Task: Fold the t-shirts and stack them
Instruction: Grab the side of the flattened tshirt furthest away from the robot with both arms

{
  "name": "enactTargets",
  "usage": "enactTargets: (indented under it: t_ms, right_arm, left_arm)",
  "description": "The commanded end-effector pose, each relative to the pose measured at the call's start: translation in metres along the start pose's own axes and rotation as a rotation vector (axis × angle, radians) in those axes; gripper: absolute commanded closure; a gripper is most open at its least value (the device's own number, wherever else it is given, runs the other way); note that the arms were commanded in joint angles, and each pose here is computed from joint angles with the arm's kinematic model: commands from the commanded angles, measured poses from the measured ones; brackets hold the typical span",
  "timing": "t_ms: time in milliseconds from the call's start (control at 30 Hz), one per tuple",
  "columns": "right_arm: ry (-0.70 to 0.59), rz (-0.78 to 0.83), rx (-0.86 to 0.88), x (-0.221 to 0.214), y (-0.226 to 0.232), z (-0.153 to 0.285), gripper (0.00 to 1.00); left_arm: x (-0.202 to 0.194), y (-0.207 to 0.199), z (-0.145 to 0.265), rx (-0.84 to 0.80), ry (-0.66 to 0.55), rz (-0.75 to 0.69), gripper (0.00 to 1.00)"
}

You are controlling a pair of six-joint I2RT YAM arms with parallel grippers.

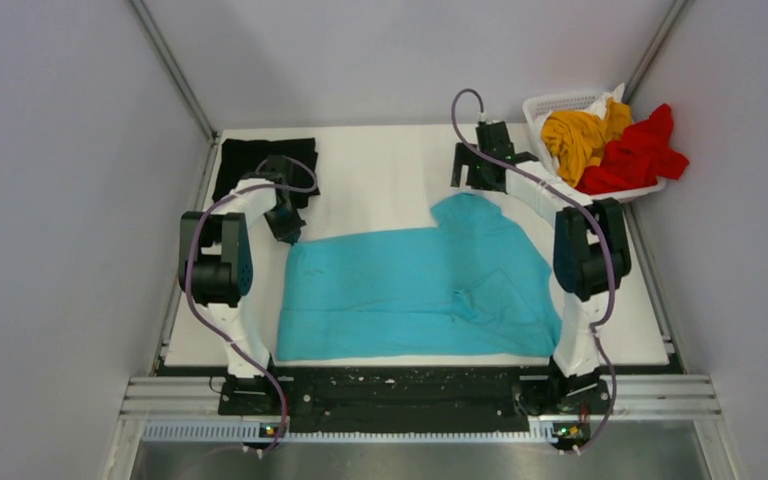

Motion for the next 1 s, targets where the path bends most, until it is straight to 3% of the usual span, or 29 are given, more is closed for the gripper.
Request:
enactTargets:
  t_ms: [0, 267, 433, 700, 800, 967]
  right_arm:
    - [0.006, 0.092, -0.065, 0.014, 0.011, -0.024, 0.12]
    - [0.086, 0.144, -0.126, -0.01, 0.006, -0.061, 0.19]
    - [0.161, 0.141, -0.146, -0.041, -0.001, -0.058, 0.23]
    - [0.159, 0.09, -0.096, -0.065, 0.007, -0.052, 0.38]
    - [0.137, 0.09, -0.073, -0.058, 0.011, -0.054, 0.56]
    - [0.052, 0.114, -0.051, -0.029, 0.017, -0.045, 0.97]
  left_arm:
    - [0.006, -0.004, 0.006, -0.003, -0.009, -0.012, 1.0]
    - [0.007, -0.004, 0.005, 0.009, -0.002, -0.019, 1.0]
    - [0.005, -0.006, 0.007, -0.009, 0.009, -0.021, 1.0]
    - [0.006, -0.007, 0.008, -0.01, 0.003, -0.02, 1.0]
    - [0.009, -0.008, 0.009, -0.013, -0.002, -0.023, 1.0]
    - [0.012, -0.012, 0.016, -0.031, -0.013, -0.019, 1.0]
Point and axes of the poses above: each gripper's point midway between its finger pads, its own z axis back along the fingers, its own y axis along the line the jaws close on, x = y × z, the point moved 3 cm from there along z, back along the fingers, and after that the axes turned 11 degrees about z, right-handed, at the moved point
